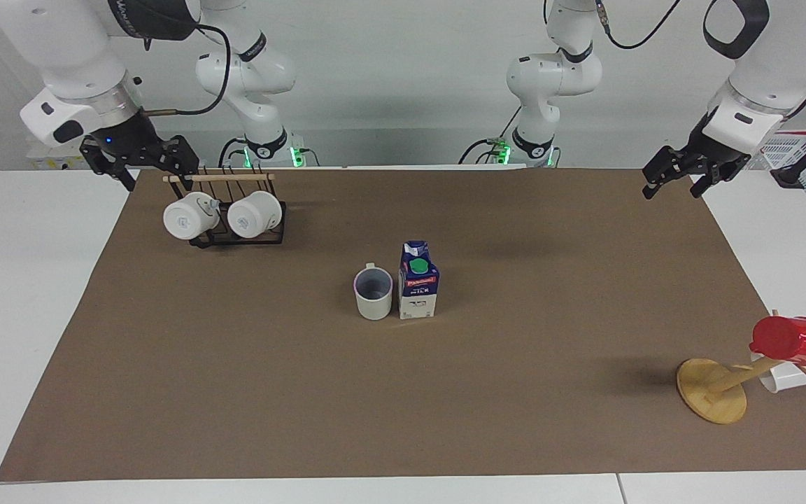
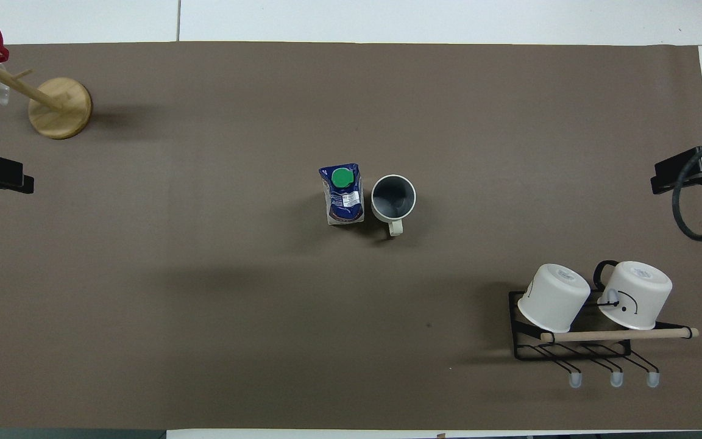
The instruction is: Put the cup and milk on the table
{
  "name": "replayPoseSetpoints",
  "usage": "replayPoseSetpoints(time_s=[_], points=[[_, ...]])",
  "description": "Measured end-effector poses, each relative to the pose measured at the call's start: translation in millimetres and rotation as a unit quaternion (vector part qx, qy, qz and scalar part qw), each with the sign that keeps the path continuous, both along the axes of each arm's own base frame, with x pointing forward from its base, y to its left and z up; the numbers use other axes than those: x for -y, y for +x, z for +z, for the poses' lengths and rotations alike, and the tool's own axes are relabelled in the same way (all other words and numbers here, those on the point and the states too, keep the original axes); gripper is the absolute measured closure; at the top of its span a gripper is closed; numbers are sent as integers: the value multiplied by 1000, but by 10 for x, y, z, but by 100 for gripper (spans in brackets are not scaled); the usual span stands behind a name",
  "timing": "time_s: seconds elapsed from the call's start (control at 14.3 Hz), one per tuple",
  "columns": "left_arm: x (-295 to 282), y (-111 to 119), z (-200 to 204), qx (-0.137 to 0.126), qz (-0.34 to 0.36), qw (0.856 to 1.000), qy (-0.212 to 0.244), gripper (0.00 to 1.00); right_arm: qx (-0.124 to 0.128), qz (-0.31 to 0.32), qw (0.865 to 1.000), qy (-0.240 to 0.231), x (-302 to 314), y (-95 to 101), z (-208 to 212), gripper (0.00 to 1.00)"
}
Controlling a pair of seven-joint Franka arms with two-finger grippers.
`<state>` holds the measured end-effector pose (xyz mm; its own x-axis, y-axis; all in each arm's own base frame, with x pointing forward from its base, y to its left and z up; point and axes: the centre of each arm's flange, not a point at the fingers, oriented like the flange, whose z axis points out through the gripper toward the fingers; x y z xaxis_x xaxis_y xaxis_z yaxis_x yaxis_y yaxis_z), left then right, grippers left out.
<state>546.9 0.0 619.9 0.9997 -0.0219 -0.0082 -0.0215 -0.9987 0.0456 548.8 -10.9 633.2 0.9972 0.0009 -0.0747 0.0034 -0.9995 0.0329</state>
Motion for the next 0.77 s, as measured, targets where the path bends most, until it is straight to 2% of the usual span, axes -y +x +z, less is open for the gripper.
replayPoseSetpoints(time_s=[0.77], points=[[43,5,1,2,-1,1000,10,0,0,0,1000,0,0,0,0,0]])
